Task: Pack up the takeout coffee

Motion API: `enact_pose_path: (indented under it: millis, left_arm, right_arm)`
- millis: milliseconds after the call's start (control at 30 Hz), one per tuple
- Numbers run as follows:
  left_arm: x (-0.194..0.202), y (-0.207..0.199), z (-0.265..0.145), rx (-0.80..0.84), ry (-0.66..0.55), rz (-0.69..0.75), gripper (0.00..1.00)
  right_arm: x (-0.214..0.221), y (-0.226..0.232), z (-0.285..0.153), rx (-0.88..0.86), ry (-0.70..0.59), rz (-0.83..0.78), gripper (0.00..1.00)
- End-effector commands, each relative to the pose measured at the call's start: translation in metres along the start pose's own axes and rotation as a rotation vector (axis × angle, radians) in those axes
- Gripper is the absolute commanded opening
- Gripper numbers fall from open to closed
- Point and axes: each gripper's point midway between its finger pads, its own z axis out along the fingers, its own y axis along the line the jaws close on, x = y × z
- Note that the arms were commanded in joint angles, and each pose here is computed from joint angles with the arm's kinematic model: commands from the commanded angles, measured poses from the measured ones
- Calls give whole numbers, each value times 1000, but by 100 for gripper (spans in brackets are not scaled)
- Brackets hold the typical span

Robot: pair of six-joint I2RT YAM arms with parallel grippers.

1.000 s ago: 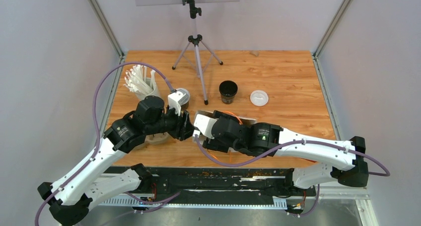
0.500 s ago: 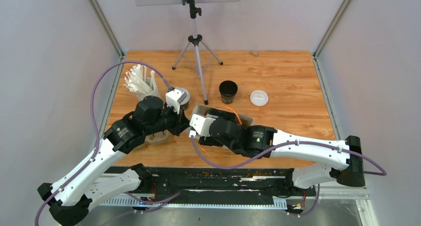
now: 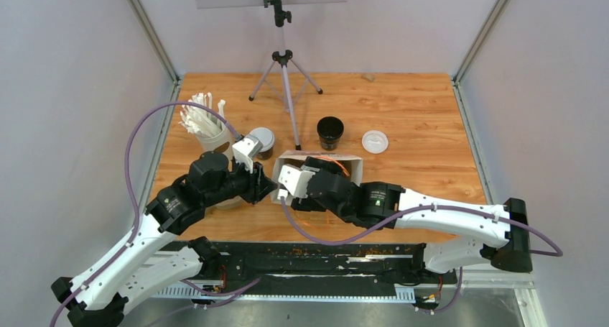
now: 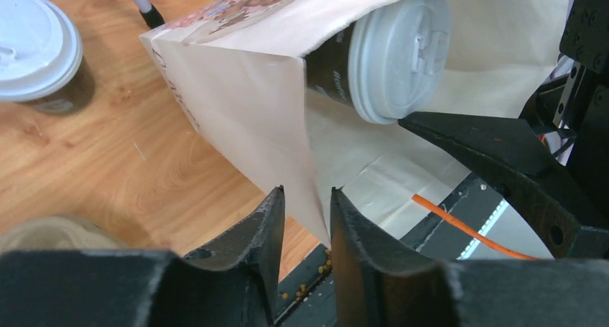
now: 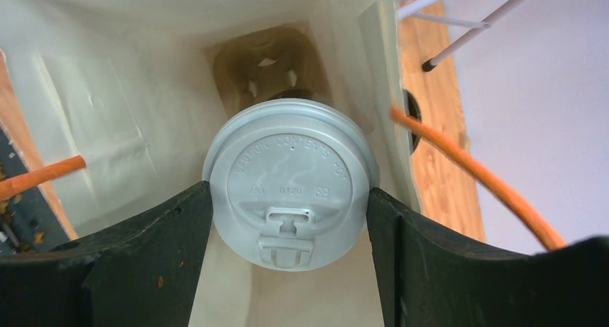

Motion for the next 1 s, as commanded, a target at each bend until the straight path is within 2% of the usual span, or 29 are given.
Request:
enact_pose_path:
  millis: [0,133,433,567,733,867,967]
  left_arm:
    - [-1,-3,-7,8,-6,-23,41]
    - [7,-7,-8,26,30,-58,49]
    - [15,-15,-4,69,51,-105,57]
    - [23,-9,0,48,75,-109,57]
    - [21,-6,2,32,72,-96,44]
    - [15,-7,1,39,50,-70,24]
    - [13,-14,2,75,42,-76,13]
  right_arm:
    - [10,19,-15,-99,-10,43,73]
    - [10,27,-14,-118,-3,44,73]
    - [2,32,-1,-84,8,26,73]
    - [-1,31,5,-70,16,23,73]
    - [0,30,6,-68,25,-4,74]
    - [20,25,0,-93,65,-115,76]
    - [29,25,-5,-125,57,-207,76]
